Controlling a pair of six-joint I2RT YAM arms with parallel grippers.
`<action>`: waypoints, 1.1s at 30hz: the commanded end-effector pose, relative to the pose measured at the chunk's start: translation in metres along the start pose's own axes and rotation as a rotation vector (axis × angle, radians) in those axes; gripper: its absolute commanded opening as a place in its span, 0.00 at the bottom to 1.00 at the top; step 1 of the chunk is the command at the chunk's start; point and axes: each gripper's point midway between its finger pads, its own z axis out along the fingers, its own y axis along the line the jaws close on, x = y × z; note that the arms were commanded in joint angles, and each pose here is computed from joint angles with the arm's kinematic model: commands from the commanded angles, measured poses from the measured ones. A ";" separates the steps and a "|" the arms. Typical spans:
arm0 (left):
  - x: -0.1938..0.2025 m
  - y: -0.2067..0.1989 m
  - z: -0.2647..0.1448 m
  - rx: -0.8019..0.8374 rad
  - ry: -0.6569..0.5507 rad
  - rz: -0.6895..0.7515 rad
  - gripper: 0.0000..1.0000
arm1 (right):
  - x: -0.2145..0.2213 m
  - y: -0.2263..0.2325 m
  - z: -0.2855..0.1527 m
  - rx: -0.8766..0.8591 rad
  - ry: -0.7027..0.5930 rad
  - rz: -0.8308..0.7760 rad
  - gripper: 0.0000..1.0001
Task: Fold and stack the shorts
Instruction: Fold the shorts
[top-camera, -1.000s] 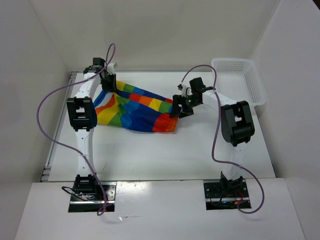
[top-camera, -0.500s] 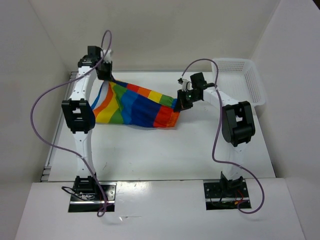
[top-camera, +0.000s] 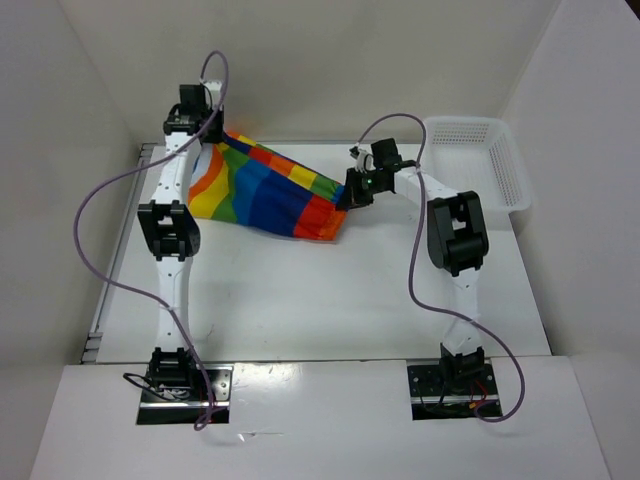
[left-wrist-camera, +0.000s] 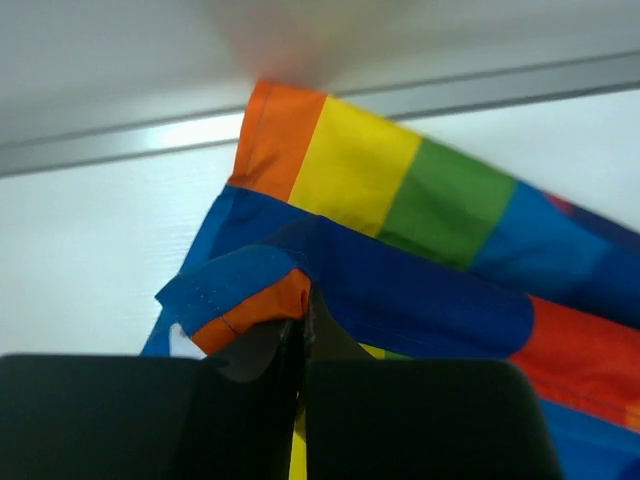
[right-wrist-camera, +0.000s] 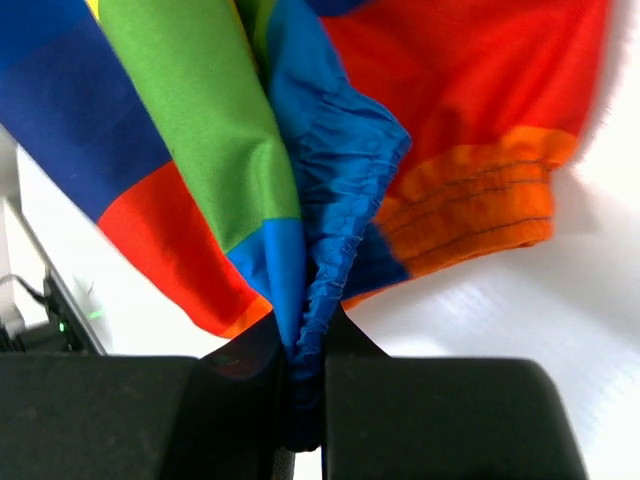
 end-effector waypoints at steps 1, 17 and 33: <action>0.007 0.033 0.039 -0.163 -0.047 0.008 0.07 | -0.016 -0.024 0.008 0.082 -0.039 0.097 0.02; -0.027 0.011 0.044 -0.211 -0.177 0.031 1.00 | -0.070 -0.073 0.014 0.393 -0.207 0.095 0.90; 0.103 0.080 -0.069 0.001 0.285 -0.190 1.00 | -0.066 -0.065 0.066 0.312 -0.173 0.093 0.48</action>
